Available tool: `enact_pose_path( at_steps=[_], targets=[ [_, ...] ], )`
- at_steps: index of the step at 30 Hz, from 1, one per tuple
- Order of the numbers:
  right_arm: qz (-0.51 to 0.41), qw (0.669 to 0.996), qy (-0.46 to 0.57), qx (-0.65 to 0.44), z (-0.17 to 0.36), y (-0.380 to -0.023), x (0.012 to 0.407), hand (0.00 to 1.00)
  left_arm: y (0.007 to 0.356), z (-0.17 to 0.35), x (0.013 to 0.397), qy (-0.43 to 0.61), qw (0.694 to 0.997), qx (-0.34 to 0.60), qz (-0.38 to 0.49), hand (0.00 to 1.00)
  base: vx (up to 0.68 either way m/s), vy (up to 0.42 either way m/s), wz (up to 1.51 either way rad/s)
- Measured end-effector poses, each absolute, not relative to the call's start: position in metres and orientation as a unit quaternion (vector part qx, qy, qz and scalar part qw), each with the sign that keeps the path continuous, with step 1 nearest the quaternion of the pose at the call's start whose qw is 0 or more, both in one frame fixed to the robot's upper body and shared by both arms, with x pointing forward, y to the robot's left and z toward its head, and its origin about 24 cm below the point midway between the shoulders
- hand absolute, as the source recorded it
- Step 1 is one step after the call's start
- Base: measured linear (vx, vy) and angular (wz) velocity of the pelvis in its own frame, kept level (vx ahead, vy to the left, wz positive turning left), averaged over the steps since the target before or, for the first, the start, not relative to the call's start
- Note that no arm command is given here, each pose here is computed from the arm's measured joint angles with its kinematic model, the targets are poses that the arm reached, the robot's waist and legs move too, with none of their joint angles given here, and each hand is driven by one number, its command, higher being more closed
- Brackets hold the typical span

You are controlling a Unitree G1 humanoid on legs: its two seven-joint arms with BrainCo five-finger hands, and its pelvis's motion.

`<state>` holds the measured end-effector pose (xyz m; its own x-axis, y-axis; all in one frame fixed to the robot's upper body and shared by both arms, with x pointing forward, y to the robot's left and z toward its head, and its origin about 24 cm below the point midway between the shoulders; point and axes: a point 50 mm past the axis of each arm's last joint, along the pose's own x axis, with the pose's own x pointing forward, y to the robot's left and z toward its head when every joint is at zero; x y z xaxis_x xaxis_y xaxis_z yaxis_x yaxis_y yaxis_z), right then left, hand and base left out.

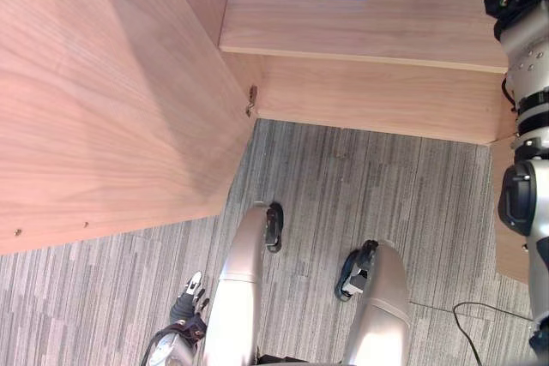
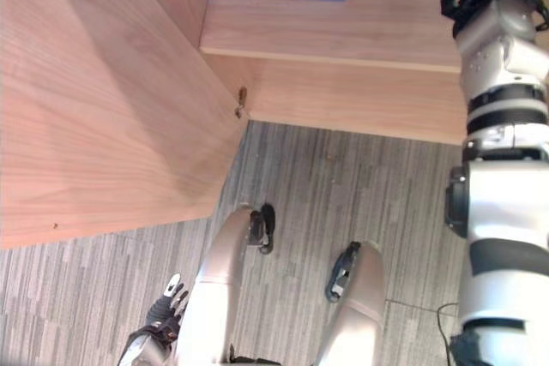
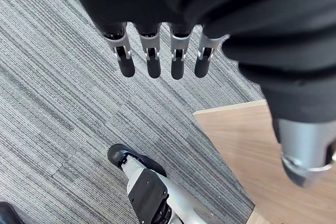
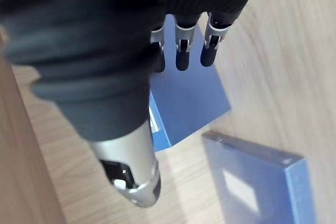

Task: Walk over to the cabinet, pick up the folder, carry it to the office cabinet, place the folder inside the office cabinet, then close the office cabinet door

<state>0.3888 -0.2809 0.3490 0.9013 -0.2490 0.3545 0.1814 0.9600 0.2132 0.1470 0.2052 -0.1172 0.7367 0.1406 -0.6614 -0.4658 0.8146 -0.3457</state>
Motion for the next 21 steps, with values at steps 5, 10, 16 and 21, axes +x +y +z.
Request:
enact_pose_path(
  at_steps=[5,10,16,21],
  targets=[
    [-0.125,0.981,-0.143,0.035,0.324,-0.291,0.392,0.00,0.208,-0.116,0.144,0.316,0.900,-0.250,0.166,0.00,0.00,0.005,-0.10],
    [-0.121,0.983,-0.139,0.015,0.323,-0.291,0.392,0.00,0.213,-0.115,0.143,0.312,0.899,-0.251,0.176,0.00,-0.01,-0.009,-0.05],
    [-0.130,0.981,-0.142,-0.002,0.325,-0.296,0.390,0.00,0.213,-0.115,0.143,0.310,0.900,-0.253,0.172,0.00,-0.02,-0.007,-0.05],
    [-0.130,0.981,-0.142,-0.002,0.325,-0.296,0.390,0.00,0.212,-0.115,0.143,0.309,0.901,-0.253,0.171,0.00,-0.02,0.002,-0.04]
  ],
)
